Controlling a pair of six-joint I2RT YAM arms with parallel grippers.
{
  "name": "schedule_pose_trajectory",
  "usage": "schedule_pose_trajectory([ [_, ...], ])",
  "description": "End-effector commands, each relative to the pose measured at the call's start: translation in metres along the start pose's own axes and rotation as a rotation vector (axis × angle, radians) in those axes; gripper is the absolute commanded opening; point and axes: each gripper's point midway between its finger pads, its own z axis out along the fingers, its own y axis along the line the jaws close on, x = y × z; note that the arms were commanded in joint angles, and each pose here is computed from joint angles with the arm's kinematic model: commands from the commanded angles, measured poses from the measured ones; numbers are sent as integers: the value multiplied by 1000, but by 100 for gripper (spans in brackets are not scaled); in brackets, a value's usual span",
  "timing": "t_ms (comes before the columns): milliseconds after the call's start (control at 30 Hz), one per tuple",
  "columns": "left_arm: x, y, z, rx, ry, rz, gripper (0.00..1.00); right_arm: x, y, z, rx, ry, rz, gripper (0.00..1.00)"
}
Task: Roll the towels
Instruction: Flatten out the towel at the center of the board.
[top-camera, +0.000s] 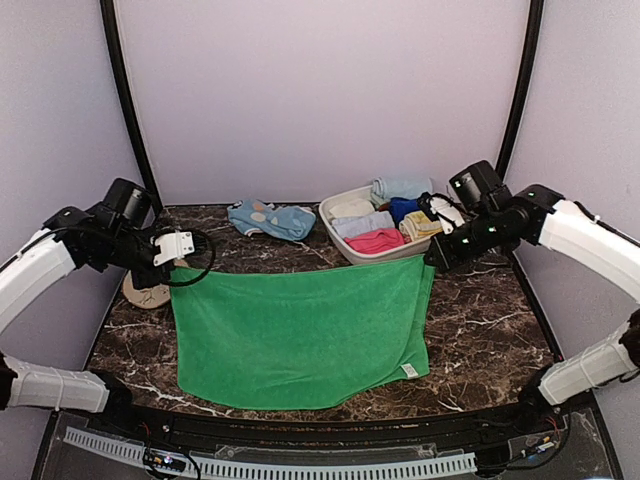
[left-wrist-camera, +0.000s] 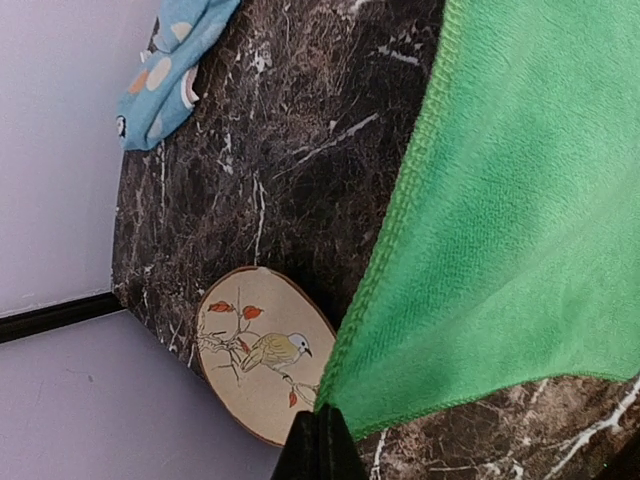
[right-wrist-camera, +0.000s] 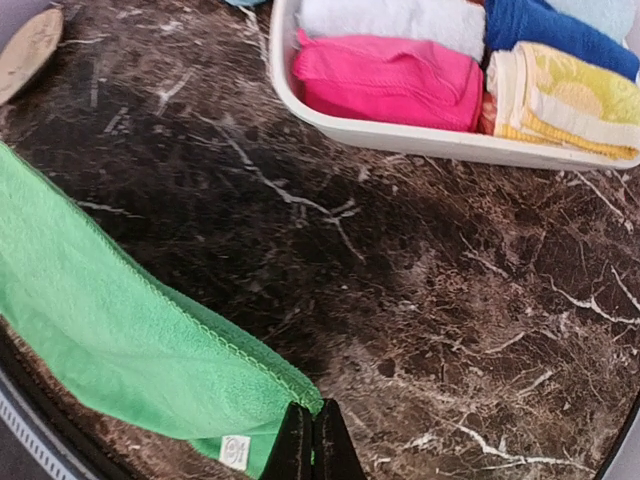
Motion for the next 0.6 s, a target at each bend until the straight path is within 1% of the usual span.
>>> schedule_pose_trajectory([
  [0,-9,49,59,-170,22,-14,0,-23,-27,41,28,-58,-20,0],
  [133,-7,67,111,-137,74,-47,0,-24,-45,81,39,-16,-11,0],
  [233,-11,74,135,-114,85,-47,0,-21,-50,103,21,10,-6,0],
  [367,-12,80,157,-91,96,-40,0,-17,-50,126,-12,43,-8,0],
  [567,-11,91,181,-86,106,-41,0,-15,-57,142,-13,57,-3,0],
])
